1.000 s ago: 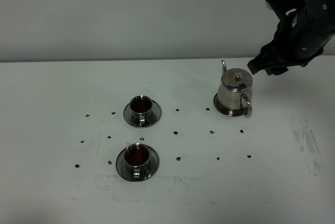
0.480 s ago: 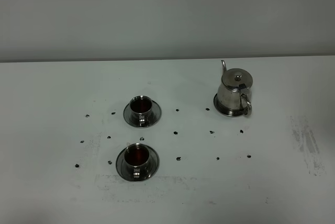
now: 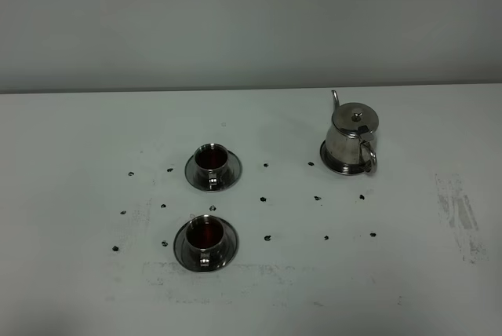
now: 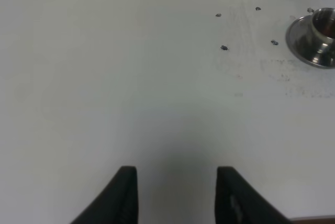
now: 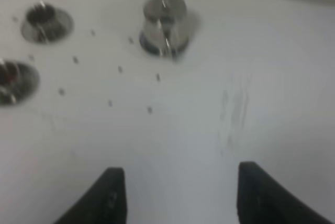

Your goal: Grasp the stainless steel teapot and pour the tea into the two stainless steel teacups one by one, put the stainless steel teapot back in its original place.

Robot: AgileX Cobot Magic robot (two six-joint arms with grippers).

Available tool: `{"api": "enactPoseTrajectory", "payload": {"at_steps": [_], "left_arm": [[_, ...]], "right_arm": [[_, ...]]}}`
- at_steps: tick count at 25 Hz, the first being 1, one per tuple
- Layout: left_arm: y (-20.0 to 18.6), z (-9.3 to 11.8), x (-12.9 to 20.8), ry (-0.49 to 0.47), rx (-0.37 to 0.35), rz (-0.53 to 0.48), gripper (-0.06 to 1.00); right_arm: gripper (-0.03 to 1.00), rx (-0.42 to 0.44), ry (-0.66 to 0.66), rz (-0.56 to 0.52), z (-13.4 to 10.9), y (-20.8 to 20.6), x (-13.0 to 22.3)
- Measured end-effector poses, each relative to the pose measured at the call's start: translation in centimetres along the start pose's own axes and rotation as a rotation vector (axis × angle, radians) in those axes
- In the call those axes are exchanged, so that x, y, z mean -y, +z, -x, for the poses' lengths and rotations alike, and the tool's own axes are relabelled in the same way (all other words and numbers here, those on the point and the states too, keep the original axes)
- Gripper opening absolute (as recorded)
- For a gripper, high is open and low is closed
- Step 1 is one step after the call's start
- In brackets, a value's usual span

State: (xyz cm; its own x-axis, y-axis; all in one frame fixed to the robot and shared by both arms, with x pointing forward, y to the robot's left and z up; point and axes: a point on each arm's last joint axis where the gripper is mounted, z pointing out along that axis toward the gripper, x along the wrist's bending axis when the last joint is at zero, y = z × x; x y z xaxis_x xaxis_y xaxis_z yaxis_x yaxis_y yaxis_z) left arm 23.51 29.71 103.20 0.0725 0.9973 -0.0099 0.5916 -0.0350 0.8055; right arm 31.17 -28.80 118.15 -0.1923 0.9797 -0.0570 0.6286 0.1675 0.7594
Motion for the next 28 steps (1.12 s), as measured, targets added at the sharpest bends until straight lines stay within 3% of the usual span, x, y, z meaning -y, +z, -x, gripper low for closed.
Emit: {"api": "enactPoseTrajectory", "payload": {"at_steps": [6,11,18,28], "left_arm": [[0.0,0.0,0.0,0.000,0.000,0.000,0.37],[0.0,0.0,0.0,0.000,0.000,0.000,0.37],[0.0,0.0,0.0,0.000,0.000,0.000,0.37],[0.0,0.0,0.0,0.000,0.000,0.000,0.37]], "right_arm": [[0.46,0.037,0.075,-0.058,-0.5,1.4,7.2],[0.46,0.054,0.116,-0.070,-1.0,2.8,10.8],[0.46,0.075,0.115,-0.033,-1.0,4.6,12.9],[0.46,0.077,0.113,-0.023,-1.1,4.6,13.0]]}}
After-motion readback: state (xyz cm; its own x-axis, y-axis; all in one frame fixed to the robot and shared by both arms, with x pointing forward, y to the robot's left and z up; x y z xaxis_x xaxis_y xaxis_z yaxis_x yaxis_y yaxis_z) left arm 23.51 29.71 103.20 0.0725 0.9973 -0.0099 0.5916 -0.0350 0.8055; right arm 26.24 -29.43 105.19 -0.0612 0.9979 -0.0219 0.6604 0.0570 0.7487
